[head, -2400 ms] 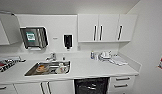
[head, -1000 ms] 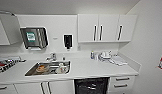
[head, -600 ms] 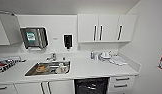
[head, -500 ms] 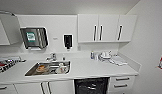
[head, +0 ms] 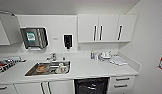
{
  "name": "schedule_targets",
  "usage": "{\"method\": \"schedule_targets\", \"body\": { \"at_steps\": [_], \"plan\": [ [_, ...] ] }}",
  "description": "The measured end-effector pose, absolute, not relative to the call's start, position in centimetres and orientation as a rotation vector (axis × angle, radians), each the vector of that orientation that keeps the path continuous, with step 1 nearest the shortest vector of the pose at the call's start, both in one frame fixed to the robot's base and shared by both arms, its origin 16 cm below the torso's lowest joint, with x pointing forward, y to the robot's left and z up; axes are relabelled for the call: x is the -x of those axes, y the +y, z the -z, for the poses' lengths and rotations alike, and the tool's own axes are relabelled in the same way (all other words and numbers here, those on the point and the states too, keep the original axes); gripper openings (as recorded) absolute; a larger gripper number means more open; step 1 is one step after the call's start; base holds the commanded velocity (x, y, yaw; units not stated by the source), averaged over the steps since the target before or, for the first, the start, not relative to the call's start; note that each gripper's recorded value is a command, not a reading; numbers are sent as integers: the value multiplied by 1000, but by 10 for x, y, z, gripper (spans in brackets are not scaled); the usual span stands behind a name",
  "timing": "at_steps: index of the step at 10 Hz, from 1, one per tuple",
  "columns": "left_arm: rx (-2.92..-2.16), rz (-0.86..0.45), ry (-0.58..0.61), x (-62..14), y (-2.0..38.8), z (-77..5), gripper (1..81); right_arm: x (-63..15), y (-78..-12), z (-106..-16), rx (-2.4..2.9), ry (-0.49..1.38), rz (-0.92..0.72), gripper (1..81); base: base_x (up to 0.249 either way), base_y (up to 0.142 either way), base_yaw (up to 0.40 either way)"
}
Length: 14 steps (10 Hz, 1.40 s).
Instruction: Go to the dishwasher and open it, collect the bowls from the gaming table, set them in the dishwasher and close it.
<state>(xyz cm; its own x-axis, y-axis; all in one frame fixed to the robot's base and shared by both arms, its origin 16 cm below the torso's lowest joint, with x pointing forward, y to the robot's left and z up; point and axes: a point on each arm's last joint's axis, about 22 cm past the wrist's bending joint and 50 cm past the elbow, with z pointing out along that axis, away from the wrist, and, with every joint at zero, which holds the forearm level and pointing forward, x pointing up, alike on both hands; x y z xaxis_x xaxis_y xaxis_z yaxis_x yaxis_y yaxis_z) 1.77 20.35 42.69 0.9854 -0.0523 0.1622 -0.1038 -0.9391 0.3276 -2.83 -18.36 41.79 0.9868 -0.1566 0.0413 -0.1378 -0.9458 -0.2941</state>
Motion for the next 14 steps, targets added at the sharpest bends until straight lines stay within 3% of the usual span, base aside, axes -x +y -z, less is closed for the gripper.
{"method": "schedule_targets", "body": {
  "at_steps": [9, 14],
  "plan": [
    [-2793, -228, -115, -25, 207, -427, 811, 22, -180, -419, 2826, 238, 101, 811, 0, 0, 9],
    [-2795, -231, -117, -26, 209, -427, 811, 25, -179, -419, 2826, 239, 95, 811, 0, 0, 324]
  ]
}}
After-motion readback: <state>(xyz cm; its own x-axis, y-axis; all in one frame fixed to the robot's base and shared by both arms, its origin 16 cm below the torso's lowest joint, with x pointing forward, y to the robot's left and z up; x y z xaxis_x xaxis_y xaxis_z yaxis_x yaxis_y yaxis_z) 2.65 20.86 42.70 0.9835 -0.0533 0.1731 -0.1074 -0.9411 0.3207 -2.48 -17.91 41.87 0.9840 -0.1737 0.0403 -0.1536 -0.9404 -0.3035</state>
